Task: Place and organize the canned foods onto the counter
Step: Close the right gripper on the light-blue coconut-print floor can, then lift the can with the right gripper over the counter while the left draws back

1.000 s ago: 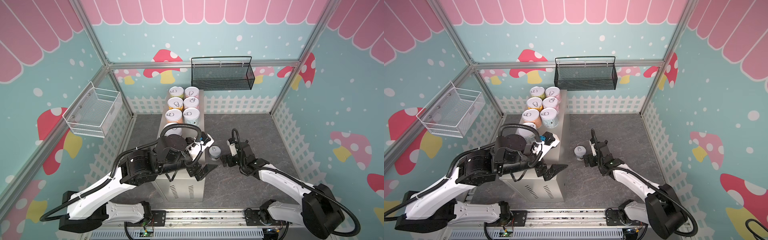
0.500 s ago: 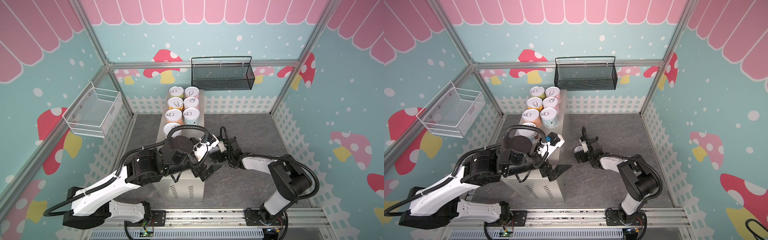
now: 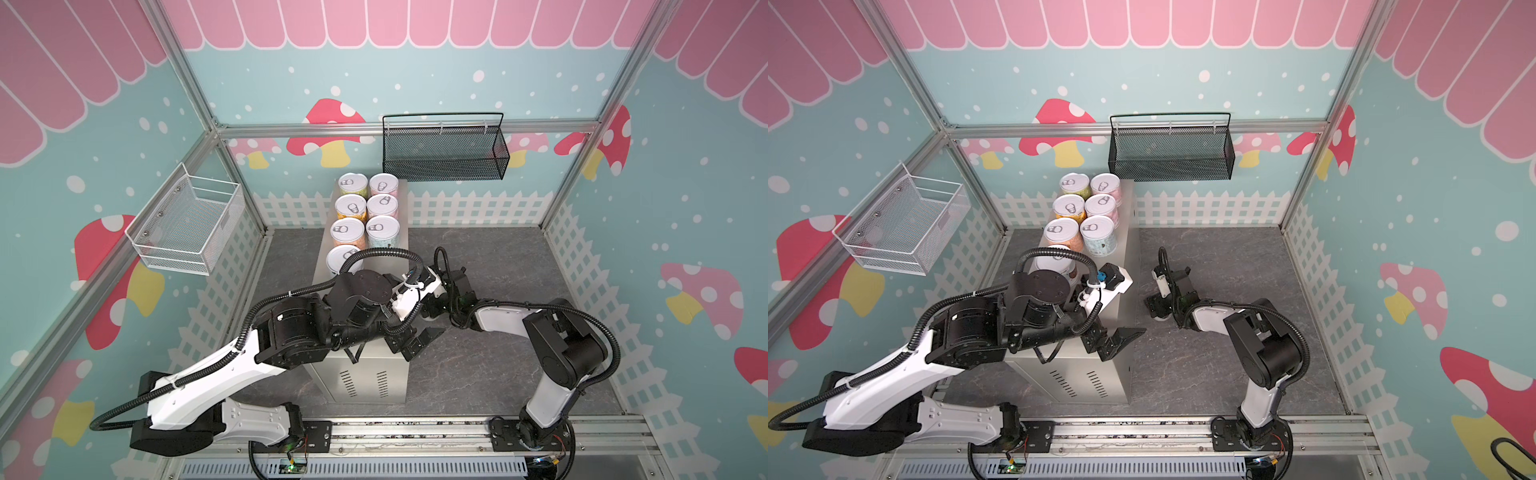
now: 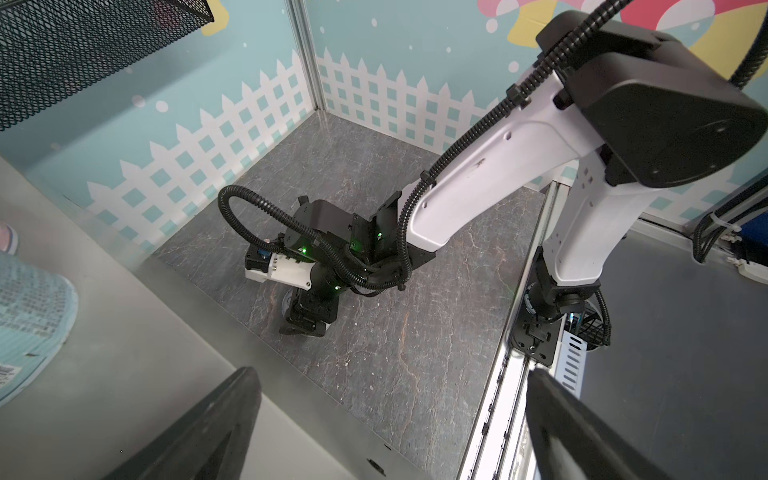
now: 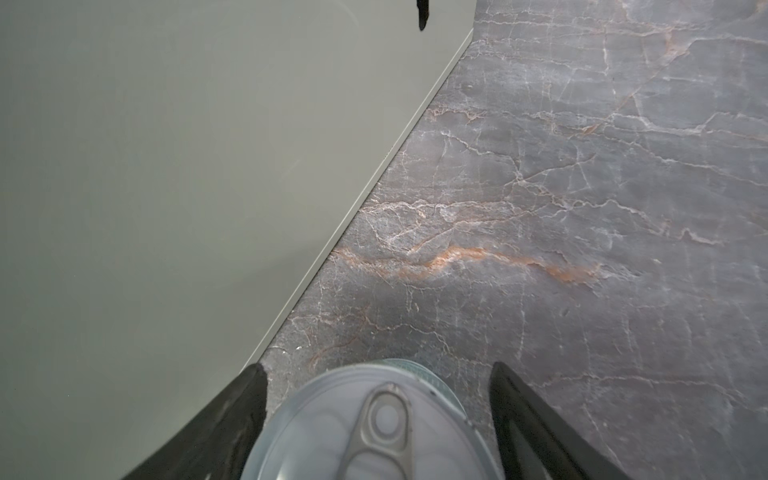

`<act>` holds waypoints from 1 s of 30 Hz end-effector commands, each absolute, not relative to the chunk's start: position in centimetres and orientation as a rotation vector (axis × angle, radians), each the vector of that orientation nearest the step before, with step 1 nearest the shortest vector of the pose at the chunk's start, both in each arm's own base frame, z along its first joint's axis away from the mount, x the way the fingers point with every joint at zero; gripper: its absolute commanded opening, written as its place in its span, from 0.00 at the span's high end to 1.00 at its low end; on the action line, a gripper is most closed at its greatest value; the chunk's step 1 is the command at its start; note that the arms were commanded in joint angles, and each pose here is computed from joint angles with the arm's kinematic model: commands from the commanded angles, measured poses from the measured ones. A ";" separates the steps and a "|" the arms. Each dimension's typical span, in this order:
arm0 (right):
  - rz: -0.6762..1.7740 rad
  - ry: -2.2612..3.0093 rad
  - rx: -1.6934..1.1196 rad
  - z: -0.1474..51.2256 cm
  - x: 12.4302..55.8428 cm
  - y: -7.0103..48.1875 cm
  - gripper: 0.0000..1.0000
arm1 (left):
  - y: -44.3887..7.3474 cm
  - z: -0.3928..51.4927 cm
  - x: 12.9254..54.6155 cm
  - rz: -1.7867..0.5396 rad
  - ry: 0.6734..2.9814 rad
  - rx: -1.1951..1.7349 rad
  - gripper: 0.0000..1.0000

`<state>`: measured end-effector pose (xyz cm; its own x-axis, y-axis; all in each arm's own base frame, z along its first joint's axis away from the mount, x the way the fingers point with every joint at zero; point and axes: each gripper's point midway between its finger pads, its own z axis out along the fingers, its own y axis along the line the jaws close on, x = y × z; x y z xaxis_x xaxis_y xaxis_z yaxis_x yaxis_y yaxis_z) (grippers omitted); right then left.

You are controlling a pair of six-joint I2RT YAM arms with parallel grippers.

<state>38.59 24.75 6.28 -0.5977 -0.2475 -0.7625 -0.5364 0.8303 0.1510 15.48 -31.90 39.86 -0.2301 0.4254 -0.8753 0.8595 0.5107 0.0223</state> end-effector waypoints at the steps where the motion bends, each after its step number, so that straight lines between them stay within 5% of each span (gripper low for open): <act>1: 0.443 2.209 -0.572 6.9 38.6 24.6 0.18 | -31.9 39.8 15.5 -0.568 1.859 1.096 0.00; 16: 0.412 2.115 -0.533 14.9 36.6 22.5 0.27 | -31.5 39.7 15.6 -0.510 1.898 1.130 0.00; 30: 0.505 1.872 -0.718 29.6 31.6 22.5 0.28 | -22.9 43.6 18.2 -0.341 1.870 0.914 0.00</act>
